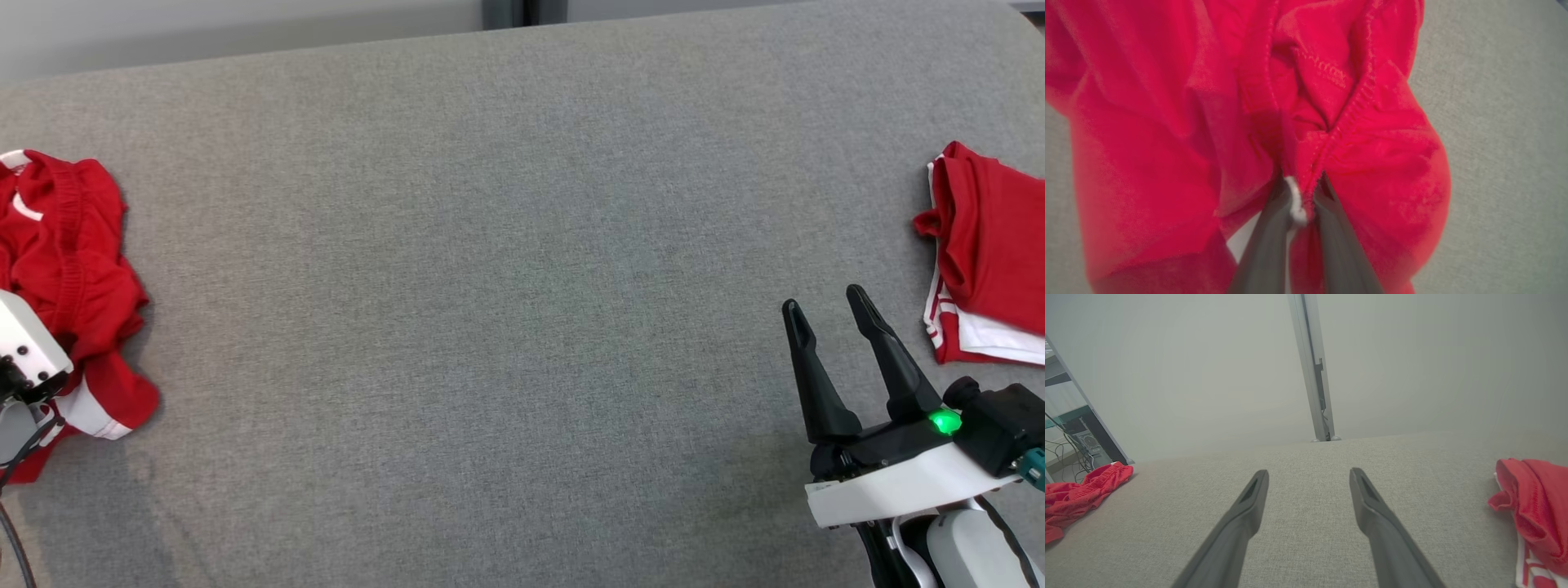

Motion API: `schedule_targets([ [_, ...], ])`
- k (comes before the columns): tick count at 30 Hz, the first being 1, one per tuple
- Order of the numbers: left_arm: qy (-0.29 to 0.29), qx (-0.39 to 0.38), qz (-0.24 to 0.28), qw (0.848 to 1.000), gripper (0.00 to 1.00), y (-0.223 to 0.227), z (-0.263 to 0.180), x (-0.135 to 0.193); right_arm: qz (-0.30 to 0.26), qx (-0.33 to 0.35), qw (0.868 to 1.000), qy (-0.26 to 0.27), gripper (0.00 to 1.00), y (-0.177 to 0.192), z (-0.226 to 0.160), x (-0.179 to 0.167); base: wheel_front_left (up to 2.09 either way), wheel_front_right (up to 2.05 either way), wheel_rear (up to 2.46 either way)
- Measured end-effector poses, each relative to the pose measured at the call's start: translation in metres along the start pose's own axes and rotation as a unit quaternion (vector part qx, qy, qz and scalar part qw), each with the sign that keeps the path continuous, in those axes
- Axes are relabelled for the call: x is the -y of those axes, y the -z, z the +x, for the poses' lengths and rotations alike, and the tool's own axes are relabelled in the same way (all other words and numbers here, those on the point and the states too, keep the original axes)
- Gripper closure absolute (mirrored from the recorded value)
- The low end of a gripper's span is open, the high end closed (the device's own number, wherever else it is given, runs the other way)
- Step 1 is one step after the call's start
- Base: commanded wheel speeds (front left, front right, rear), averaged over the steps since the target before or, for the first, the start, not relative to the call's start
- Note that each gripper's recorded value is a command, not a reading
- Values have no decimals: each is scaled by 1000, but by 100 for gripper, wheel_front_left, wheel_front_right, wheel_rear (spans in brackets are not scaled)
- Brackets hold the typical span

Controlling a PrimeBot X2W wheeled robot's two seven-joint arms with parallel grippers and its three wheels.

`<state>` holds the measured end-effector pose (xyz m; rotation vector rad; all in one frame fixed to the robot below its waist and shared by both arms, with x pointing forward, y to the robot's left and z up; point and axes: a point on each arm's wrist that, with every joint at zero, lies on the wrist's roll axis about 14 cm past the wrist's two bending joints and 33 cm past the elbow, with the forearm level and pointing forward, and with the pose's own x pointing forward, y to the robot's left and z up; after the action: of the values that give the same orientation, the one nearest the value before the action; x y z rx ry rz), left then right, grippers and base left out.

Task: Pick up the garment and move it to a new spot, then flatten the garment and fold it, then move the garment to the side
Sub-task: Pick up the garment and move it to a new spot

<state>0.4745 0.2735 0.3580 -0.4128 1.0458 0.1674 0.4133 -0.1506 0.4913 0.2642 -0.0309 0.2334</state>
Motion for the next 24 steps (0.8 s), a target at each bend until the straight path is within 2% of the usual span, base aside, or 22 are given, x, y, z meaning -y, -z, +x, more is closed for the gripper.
schedule_targets([
  [3, 6, 9, 9, 1000, 100, -3, -5, 3, 0, 3, 1000, -6, 0, -2, 1, -4, 0, 0, 0],
  [7, 8, 25, 48, 999, 100, -11, -15, 8, 1, 10, 1000, -12, 0, -7, 1, -9, 0, 0, 0],
  [12, 36, 76, 105, 991, 100, -38, -41, 36, 2, 25, 1000, -17, 0, -18, -3, -16, 0, 0, 0],
  [20, 91, 135, 211, 964, 100, -53, -89, 102, 3, 48, 999, -20, 0, -35, -21, -27, 0, 0, 0],
  [24, 128, 139, 282, 941, 100, -35, -103, 144, -2, 63, 998, -13, 0, -47, -30, -25, 0, 0, 0],
])
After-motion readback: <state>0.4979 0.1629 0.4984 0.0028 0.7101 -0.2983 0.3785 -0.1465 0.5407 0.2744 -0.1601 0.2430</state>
